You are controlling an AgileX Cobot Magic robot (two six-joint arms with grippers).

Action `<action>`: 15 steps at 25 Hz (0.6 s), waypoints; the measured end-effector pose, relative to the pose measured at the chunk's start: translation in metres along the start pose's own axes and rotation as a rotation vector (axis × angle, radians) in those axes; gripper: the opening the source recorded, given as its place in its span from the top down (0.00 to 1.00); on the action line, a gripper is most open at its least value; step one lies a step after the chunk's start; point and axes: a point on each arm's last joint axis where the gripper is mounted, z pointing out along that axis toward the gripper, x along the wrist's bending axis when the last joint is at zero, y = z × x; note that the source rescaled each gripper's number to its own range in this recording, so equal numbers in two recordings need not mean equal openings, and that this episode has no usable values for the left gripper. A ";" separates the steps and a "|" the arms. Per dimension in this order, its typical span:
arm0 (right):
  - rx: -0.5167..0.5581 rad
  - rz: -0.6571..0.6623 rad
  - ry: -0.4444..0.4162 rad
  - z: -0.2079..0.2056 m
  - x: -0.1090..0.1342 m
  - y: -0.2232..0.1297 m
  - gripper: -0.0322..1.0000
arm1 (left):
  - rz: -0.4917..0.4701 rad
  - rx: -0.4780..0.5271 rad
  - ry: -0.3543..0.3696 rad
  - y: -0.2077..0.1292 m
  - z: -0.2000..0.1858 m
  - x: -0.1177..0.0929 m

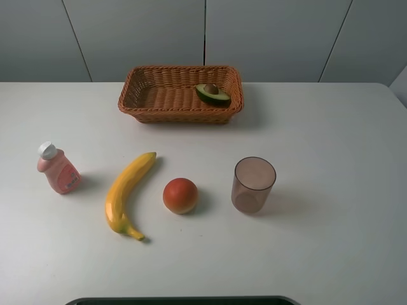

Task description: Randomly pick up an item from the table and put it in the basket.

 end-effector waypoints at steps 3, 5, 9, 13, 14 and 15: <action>0.024 0.001 0.001 0.007 0.000 -0.007 0.01 | 0.000 0.000 0.000 0.000 0.000 0.000; 0.018 0.001 0.000 0.007 0.000 -0.007 0.01 | 0.000 0.000 0.000 0.000 0.000 0.000; 0.015 0.011 -0.008 0.007 -0.001 -0.007 0.01 | 0.000 0.000 0.000 0.000 0.000 0.000; 0.013 0.036 -0.008 0.007 -0.001 -0.007 0.01 | 0.000 0.000 0.000 0.000 0.000 0.000; 0.013 0.036 -0.008 0.007 -0.001 -0.007 0.01 | 0.000 0.000 0.000 0.000 0.000 0.000; 0.013 0.037 -0.008 0.007 -0.001 -0.007 0.01 | 0.000 0.000 0.000 0.000 0.000 0.000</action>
